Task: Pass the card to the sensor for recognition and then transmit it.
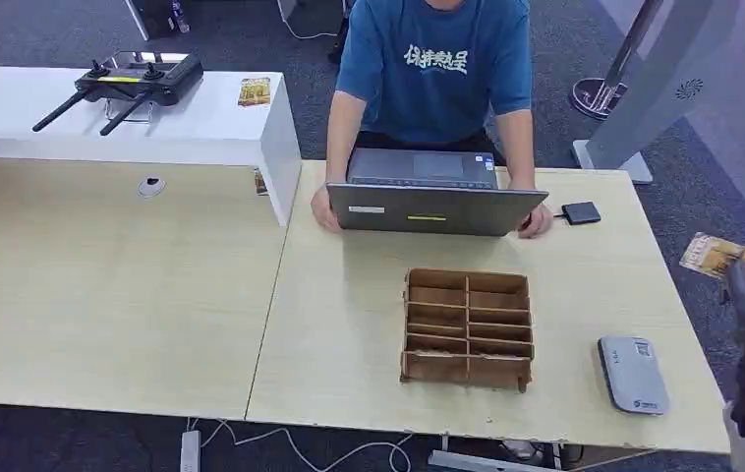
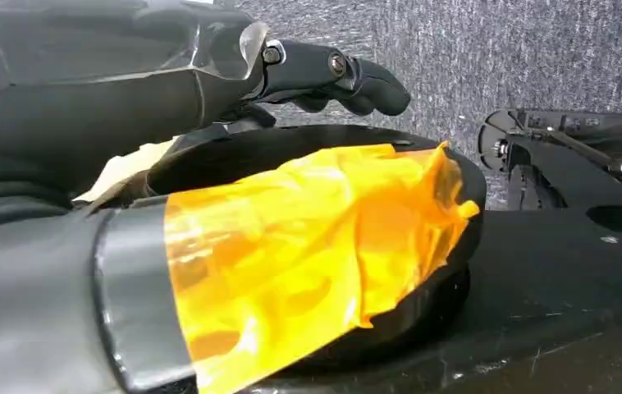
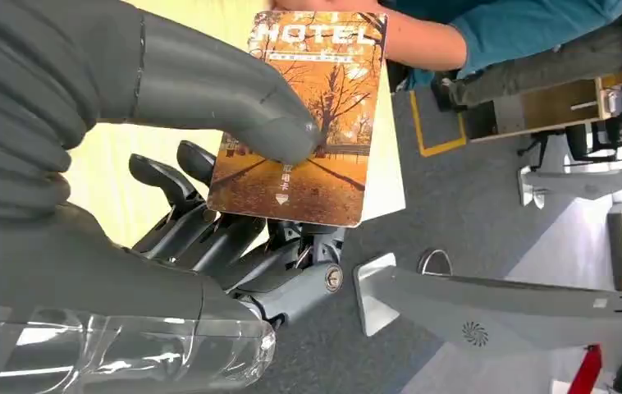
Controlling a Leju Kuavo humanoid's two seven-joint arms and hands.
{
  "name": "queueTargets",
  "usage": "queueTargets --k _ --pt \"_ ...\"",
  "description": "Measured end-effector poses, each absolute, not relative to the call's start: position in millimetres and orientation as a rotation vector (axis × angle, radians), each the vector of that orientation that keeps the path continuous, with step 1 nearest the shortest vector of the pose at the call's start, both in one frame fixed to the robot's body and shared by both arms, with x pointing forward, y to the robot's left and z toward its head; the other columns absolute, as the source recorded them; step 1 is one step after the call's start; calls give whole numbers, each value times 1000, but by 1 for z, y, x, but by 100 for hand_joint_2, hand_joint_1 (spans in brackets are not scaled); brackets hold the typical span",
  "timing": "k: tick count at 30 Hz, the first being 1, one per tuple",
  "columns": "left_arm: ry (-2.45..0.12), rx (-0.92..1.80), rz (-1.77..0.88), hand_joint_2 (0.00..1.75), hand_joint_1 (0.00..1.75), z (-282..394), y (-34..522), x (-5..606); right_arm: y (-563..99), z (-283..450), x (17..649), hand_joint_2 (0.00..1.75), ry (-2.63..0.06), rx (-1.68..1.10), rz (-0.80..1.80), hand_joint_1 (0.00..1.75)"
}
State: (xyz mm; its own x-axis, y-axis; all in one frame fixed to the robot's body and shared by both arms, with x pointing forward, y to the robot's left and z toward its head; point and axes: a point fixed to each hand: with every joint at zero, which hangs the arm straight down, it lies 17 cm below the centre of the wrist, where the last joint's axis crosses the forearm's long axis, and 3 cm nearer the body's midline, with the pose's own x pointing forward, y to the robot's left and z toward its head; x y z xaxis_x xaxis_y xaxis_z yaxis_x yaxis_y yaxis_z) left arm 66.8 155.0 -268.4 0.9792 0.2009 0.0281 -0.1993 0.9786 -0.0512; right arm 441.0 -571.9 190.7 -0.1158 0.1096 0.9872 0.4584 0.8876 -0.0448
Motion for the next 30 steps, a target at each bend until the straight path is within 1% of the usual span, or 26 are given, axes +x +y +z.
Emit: queueTargets --k 20,30 --pt "-26 -43 239 0 0 -269 157 64 -578 140 384 175 -1561 -455 -285 175" --pt "-22 -41 257 0 0 -269 157 63 -570 120 371 175 -1516 -446 -270 175"
